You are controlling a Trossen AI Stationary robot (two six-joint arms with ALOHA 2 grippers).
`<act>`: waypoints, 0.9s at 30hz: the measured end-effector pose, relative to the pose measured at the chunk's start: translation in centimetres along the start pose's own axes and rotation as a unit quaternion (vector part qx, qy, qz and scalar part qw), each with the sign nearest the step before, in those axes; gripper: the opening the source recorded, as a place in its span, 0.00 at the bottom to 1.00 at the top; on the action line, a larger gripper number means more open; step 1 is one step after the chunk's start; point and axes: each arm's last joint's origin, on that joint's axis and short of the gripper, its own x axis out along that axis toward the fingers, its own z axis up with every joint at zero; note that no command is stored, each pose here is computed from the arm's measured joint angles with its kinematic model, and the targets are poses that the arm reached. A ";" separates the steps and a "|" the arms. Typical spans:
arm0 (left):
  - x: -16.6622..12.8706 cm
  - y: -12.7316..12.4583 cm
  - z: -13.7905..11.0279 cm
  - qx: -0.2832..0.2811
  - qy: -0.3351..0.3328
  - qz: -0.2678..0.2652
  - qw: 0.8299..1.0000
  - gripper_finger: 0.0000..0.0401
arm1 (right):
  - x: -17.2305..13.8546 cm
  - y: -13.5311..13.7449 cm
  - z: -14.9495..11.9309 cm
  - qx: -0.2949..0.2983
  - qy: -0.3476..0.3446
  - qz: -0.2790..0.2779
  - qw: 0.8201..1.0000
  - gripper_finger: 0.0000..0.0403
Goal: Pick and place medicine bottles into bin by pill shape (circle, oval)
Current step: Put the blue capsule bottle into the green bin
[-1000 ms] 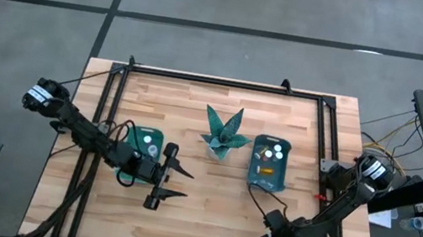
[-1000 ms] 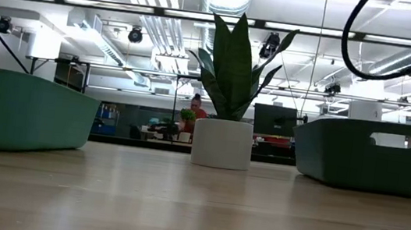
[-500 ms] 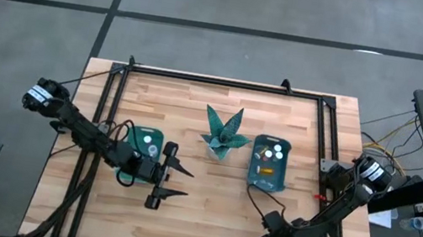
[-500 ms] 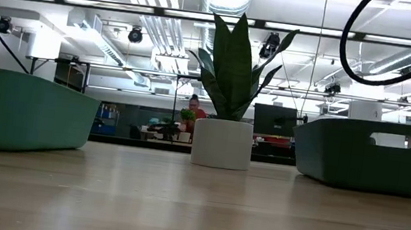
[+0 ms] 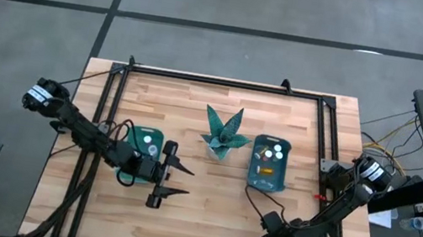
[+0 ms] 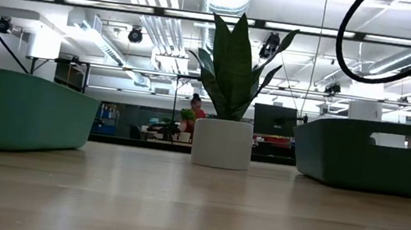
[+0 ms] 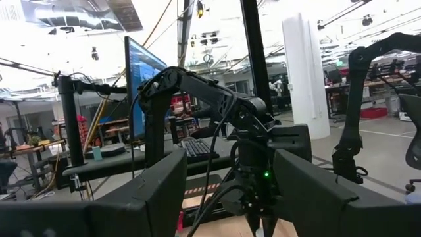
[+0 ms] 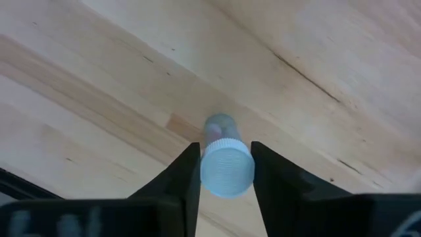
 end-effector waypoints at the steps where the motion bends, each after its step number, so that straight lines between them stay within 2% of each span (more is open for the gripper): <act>1: 0.0 0.0 0.0 0.000 0.000 0.000 1.000 0.53 | 0.0 0.0 0.0 -0.002 0.000 0.000 1.000 0.26; 6: 0.0 0.0 0.0 -0.004 0.000 0.000 1.000 0.53 | -1.1 -0.3 0.9 -0.024 -0.004 0.007 1.000 0.28; 13: 0.0 0.1 -0.2 -0.010 0.013 0.030 0.999 0.53 | -4.2 -0.9 3.4 -0.079 -0.069 0.057 0.993 0.27; 20: 0.0 0.3 -0.9 -0.033 0.046 0.048 0.997 0.53 | -6.8 -1.3 6.4 -0.138 -0.117 0.105 0.978 0.28; 27: 0.1 0.8 -1.9 -0.074 0.090 0.059 0.991 0.53 | -7.8 -0.4 9.6 -0.211 -0.161 0.149 0.953 0.28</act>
